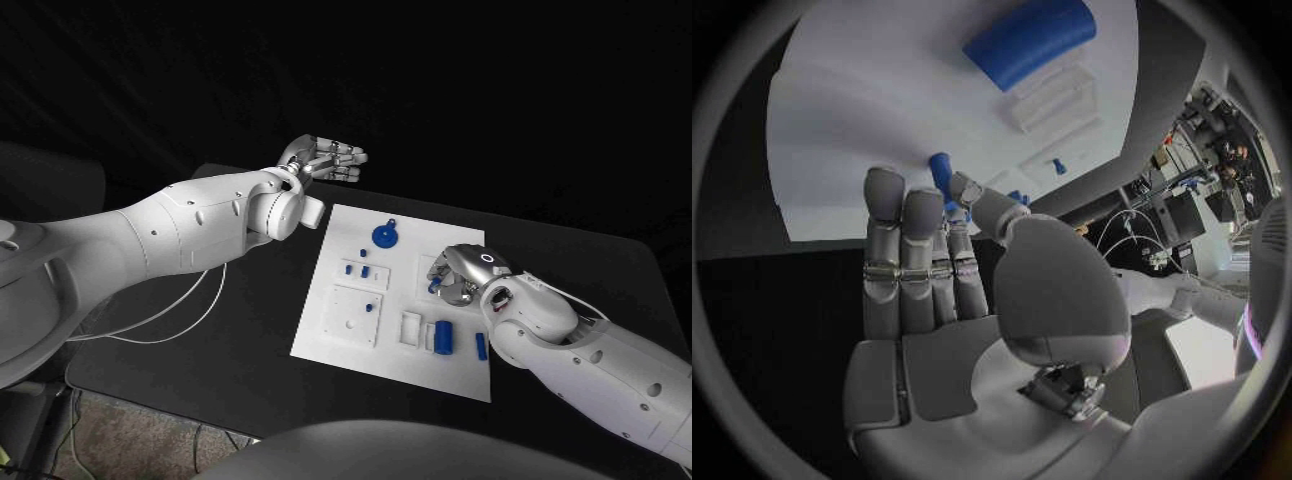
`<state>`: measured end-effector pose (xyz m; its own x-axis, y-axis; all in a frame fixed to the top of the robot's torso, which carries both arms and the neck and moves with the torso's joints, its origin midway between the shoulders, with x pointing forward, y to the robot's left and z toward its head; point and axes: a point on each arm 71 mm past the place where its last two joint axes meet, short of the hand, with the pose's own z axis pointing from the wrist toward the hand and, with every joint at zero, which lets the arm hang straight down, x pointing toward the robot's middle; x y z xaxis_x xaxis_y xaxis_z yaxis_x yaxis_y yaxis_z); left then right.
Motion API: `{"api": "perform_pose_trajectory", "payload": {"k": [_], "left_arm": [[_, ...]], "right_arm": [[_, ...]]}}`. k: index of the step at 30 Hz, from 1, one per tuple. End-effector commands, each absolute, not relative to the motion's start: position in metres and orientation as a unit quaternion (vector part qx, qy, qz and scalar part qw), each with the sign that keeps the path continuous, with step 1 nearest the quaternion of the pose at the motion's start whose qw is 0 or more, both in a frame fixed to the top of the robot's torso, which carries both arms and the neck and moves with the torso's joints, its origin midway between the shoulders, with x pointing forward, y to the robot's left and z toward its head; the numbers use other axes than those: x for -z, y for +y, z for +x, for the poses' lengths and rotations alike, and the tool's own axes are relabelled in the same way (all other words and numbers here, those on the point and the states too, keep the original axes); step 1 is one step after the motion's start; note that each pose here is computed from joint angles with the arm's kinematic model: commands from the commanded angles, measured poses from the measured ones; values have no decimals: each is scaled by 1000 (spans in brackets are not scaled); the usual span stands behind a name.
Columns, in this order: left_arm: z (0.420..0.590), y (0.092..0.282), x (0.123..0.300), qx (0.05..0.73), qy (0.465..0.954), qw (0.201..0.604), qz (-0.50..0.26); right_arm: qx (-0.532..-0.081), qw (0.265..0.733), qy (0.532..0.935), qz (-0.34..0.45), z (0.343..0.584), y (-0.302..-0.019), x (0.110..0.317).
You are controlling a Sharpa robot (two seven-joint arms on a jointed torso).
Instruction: Assemble the parts on the task board
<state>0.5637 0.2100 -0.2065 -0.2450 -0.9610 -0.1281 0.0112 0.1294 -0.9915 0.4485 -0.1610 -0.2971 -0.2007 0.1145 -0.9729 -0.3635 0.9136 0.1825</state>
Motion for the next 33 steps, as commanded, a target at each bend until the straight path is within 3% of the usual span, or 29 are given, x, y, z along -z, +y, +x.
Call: {"api": "perform_pose_trajectory", "payload": {"k": [1,16,28,33], "left_arm": [[564,209,205,530,590,463,-397],[566,212,206,526,589,467,-399],[567,207,206,528,590,464,-397],[567,204,206,530,591,462,-396]], "right_arm": [[-196,655,726,-73,448,-160,285],[-282,648,706,-39,441,-134,233],[-338,624,696,-104,408,-66,249],[-344,614,700,-125,398,-51,263]]}}
